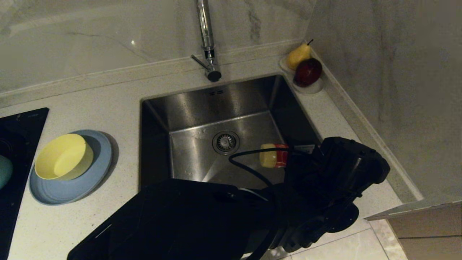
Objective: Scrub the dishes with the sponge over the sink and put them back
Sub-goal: Squeeze it onto the sponge
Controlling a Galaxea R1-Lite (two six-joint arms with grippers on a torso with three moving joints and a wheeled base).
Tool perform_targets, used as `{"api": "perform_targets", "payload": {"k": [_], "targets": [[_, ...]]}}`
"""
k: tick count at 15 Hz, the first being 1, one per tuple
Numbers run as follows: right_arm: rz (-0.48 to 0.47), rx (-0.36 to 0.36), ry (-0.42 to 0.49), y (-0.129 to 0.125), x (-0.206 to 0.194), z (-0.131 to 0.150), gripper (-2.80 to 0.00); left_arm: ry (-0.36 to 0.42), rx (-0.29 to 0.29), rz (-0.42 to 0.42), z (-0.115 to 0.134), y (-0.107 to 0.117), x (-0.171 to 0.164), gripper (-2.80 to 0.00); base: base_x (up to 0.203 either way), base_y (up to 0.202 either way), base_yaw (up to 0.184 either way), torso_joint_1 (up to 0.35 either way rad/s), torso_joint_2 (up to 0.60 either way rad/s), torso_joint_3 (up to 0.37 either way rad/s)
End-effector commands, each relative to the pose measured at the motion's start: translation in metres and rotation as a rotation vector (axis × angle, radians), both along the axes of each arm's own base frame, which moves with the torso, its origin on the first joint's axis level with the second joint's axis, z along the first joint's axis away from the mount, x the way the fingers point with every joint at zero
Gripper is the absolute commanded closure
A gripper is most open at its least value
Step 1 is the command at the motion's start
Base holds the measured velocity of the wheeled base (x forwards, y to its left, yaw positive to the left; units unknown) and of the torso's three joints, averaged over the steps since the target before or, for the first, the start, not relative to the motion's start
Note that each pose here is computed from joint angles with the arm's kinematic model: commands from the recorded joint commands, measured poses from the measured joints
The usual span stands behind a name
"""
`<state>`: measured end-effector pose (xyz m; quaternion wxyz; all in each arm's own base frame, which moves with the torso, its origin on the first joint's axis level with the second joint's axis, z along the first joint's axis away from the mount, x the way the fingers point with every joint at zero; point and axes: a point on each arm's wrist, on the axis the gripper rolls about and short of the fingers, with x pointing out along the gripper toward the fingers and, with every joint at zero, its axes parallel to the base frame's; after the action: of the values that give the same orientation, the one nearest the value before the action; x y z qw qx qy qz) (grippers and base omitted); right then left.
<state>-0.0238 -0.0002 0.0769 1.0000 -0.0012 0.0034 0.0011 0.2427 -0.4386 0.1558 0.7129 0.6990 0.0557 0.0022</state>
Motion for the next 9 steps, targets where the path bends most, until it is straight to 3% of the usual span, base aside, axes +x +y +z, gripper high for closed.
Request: {"api": "perform_targets", "payload": {"k": [1,9], "targets": [[0.001,-0.001,-0.001,0.0000,-0.0001,-0.0001,0.00,0.011,0.030,0.006,-0.0062,0.0003,0.0003,0.00,0.000,0.000,0.000,0.000,0.00,0.000],[0.001,-0.001,-0.001,0.0000,-0.0001,-0.0001,0.00,-0.003,0.000,0.005,-0.0009,-0.0004,0.0007,0.00,0.000,0.000,0.000,0.000,0.00,0.000]]}}
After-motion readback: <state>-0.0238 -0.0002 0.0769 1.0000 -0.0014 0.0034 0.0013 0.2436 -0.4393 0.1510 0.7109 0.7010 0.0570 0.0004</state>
